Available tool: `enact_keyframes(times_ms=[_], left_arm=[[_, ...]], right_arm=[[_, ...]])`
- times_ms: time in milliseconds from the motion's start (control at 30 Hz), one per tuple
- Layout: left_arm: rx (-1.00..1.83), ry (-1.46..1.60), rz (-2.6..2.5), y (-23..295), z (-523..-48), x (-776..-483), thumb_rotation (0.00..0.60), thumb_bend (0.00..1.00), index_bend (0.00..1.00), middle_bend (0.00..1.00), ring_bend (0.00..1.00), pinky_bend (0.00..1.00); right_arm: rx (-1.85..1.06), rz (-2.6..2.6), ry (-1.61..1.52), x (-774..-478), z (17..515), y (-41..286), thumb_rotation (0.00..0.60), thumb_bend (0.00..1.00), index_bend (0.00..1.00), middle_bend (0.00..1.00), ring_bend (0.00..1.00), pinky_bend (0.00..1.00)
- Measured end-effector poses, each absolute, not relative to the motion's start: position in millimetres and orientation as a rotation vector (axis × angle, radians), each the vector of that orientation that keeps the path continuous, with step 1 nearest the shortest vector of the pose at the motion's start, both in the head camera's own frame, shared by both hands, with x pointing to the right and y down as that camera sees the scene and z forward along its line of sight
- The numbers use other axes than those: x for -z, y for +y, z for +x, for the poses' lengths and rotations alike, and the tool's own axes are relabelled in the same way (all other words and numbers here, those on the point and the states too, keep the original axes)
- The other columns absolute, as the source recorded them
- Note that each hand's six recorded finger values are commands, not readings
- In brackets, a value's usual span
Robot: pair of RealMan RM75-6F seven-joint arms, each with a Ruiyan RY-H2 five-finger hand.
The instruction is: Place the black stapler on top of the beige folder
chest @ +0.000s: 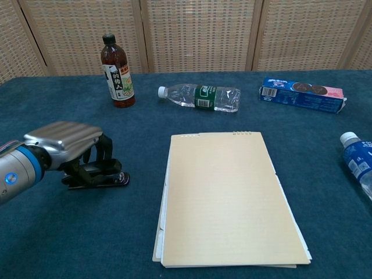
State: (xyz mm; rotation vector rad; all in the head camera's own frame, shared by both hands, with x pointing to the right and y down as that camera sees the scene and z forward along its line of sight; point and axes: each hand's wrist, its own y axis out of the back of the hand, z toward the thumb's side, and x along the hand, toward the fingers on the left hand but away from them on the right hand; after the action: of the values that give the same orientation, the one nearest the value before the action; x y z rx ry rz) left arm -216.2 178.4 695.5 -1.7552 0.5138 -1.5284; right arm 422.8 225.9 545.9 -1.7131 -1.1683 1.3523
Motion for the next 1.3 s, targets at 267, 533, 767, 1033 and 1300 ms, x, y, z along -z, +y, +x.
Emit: enact_keyframes(times_ms=[267, 533, 767, 1033, 1300], left_arm=[[1.407, 0.601, -1.762, 174, -203, -686, 0.600, 0.56, 0.81, 0.57, 0.55, 0.57], [1.302, 0.580, -1.774, 163, -182, -671, 0.600, 0.56, 0.81, 0.57, 0.55, 0.57], [1.188, 0.580, -1.812, 150, -145, -655, 0.600, 0.56, 0.81, 0.57, 0.55, 0.57], [1.112, 0.531, -1.840, 155, -97, -654, 0.600, 0.56, 0.80, 0.57, 0.55, 0.56], [1.081, 0.471, -1.849, 168, -61, -661, 0.600, 0.55, 0.78, 0.54, 0.55, 0.54]], right_arm=[[-1.354, -1.714, -1.170, -546, 423, 226, 0.600, 0.10, 0.04, 0.00, 0.00, 0.00], [-1.351, -1.716, -1.178, -545, 424, 225, 0.600, 0.10, 0.04, 0.00, 0.00, 0.00], [-1.351, -1.722, -1.191, -544, 426, 225, 0.600, 0.10, 0.04, 0.00, 0.00, 0.00], [-1.349, -1.729, -1.218, -542, 431, 223, 0.600, 0.10, 0.04, 0.00, 0.00, 0.00], [-1.344, -1.735, -1.244, -540, 436, 221, 0.600, 0.10, 0.04, 0.00, 0.00, 0.00]])
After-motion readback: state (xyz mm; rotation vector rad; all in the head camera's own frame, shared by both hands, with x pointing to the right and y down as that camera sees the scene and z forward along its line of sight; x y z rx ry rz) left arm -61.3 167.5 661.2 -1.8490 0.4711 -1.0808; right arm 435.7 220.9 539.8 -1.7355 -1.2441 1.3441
